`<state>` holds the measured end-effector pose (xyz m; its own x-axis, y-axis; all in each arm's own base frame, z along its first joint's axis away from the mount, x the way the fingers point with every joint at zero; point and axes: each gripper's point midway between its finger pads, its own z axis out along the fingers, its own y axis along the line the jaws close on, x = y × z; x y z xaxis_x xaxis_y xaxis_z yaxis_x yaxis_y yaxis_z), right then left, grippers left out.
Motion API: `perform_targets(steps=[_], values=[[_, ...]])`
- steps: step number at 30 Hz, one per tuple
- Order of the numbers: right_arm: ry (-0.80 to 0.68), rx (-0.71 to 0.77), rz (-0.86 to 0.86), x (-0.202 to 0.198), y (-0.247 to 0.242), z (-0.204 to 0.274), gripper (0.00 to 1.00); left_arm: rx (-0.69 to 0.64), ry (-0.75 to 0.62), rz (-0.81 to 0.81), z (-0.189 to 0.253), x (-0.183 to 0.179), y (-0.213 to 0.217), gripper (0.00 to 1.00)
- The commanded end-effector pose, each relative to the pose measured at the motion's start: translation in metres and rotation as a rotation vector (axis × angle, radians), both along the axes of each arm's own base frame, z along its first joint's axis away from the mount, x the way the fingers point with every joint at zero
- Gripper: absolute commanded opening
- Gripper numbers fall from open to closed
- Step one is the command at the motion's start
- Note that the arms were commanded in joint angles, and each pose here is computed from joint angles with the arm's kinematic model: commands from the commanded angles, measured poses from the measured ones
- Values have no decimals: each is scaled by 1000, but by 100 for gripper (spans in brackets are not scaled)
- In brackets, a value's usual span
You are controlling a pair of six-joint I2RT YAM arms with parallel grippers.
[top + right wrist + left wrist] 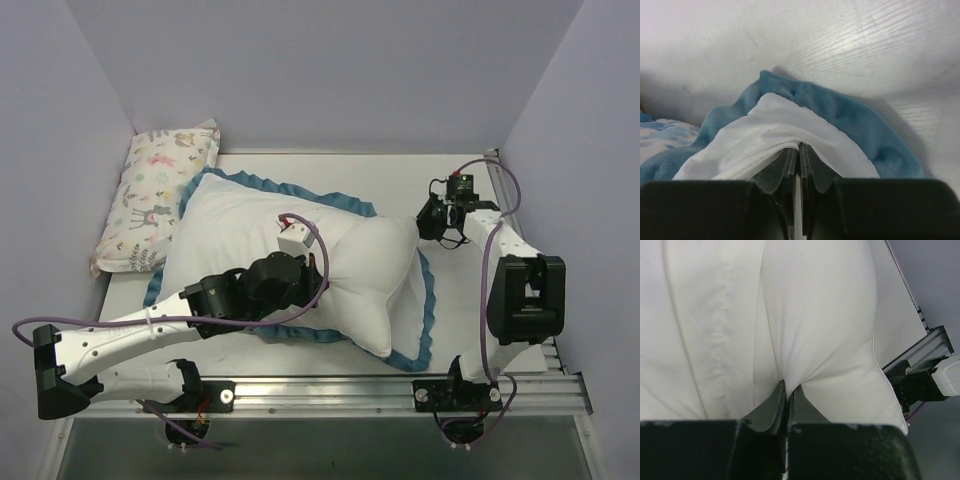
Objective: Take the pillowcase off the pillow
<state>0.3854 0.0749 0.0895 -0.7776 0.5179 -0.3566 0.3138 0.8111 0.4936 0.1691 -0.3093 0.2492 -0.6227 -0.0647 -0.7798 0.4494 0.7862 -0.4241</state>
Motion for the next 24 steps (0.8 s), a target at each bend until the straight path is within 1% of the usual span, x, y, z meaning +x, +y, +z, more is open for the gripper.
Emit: perform_targets(steps=[1, 2, 4, 5, 6, 8, 9, 10, 11, 12, 13, 14, 16, 17, 18, 20, 21, 22, 23, 24], values=[[-193, 110, -50, 56, -2, 30, 4, -44, -43, 38, 37, -2, 19, 0], [-186, 148, -59, 56, 3, 29, 6, -62, -53, 47, 46, 1, 18, 0], [-230, 257, -3, 62, 22, 36, 7, -88, -79, 44, 57, 3, 14, 0], [-237, 328, -1, 63, 31, 41, 9, -141, -107, 45, 75, 5, 10, 0], [-276, 422, 64, 65, 47, 48, 11, -161, -129, 45, 84, 7, 8, 0], [-327, 562, 147, 66, 68, 66, 14, -219, -172, 49, 105, 12, 2, 0], [-386, 674, 145, 72, 74, 88, 17, -236, -206, 61, 120, 16, 2, 0], [-379, 726, 160, 69, 78, 89, 20, -245, -222, 70, 127, 19, 1, 0], [-390, 755, 139, 72, 72, 95, 28, -242, -234, 82, 130, 25, -5, 0], [-403, 781, 124, 72, 68, 103, 33, -249, -254, 101, 139, 30, -6, 0], [-401, 790, 111, 72, 63, 105, 39, -252, -262, 107, 142, 32, -8, 0], [-412, 790, 101, 72, 56, 109, 53, -255, -268, 108, 142, 36, -16, 0], [-414, 780, 80, 70, 47, 117, 63, -268, -285, 124, 147, 42, -21, 0], [-415, 762, 62, 71, 42, 119, 71, -271, -290, 138, 147, 47, -25, 0], [-385, 739, 32, 67, 34, 120, 74, -276, -296, 145, 149, 49, -28, 0], [-404, 647, 36, 67, 26, 125, 80, -283, -310, 178, 151, 58, -31, 0], [-327, 586, -33, 59, 17, 117, 82, -286, -311, 196, 151, 62, -30, 0], [-314, 525, -50, 57, 11, 118, 83, -291, -317, 207, 152, 65, -31, 0], [-354, 410, -17, 57, 3, 126, 86, -308, -320, 222, 155, 68, -31, 0], [-313, 324, -87, 49, -10, 124, 86, -313, -320, 234, 155, 73, -30, 0]])
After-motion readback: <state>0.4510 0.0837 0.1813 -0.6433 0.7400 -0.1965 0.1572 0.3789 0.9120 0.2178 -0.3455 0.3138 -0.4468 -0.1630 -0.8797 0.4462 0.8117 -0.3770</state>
